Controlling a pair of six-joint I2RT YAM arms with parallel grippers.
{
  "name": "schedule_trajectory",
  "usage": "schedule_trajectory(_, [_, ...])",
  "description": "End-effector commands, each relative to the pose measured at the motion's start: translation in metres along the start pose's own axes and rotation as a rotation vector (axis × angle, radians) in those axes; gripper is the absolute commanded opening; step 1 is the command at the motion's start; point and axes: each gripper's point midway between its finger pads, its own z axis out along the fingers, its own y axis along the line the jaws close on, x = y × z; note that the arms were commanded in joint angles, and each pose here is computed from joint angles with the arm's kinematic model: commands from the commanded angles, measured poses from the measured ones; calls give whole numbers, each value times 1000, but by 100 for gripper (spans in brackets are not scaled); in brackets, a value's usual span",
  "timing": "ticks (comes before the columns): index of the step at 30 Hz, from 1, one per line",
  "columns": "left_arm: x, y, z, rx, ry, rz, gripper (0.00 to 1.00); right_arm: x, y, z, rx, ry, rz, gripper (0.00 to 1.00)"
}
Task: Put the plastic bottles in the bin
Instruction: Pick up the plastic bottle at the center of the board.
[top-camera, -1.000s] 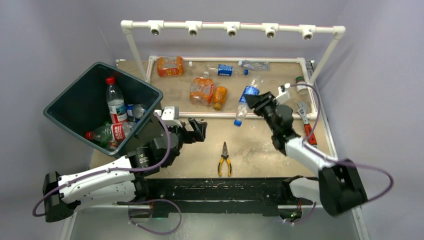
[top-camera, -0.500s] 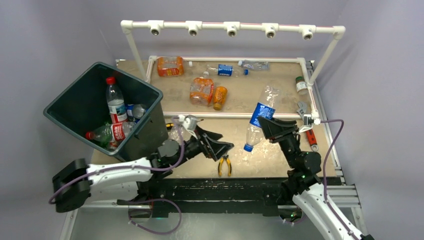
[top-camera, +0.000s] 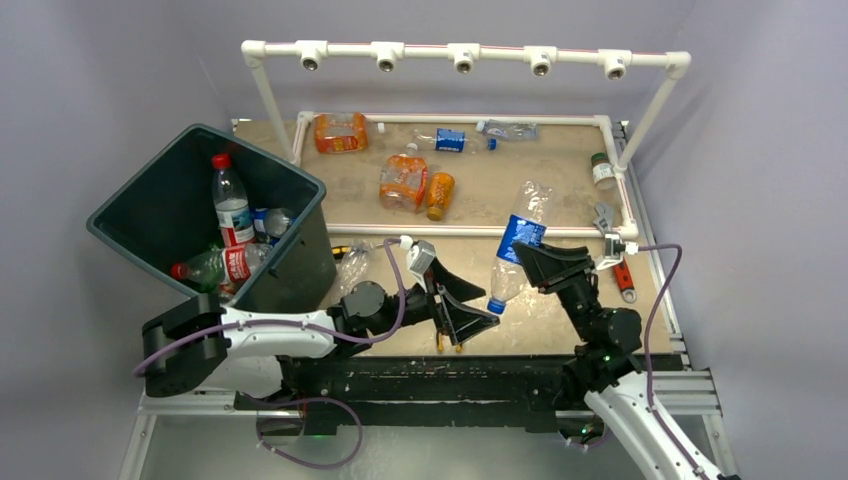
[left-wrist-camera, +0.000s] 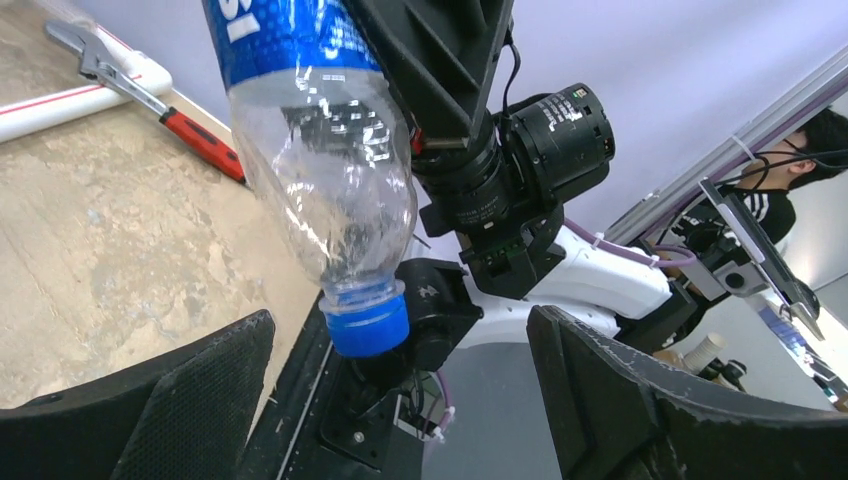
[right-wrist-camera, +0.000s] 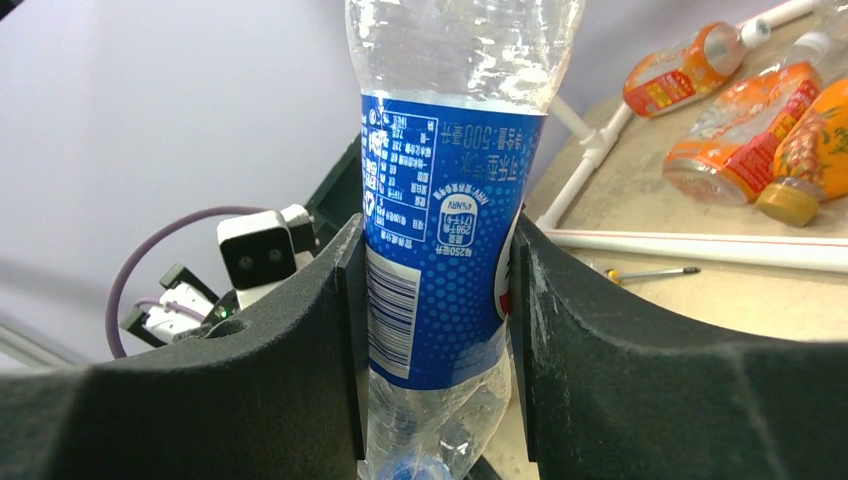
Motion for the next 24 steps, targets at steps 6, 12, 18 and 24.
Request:
schedule_trajectory(6, [-19,-10,18,3,-71,55,90,8,19,1,-90,54,53,31])
schedule_trajectory(12, [-13,-2,22,-34,-47,60,85,7,25,2,-113,55,58,31])
schedule_trajectory(18, [-8,-2,23,-32,-38,62,71,5,30,2,-126,52,61,31])
schedule_trajectory(24, [-2,-4,25,-14,-22,57,63,5,29,0,-126,49,60,31])
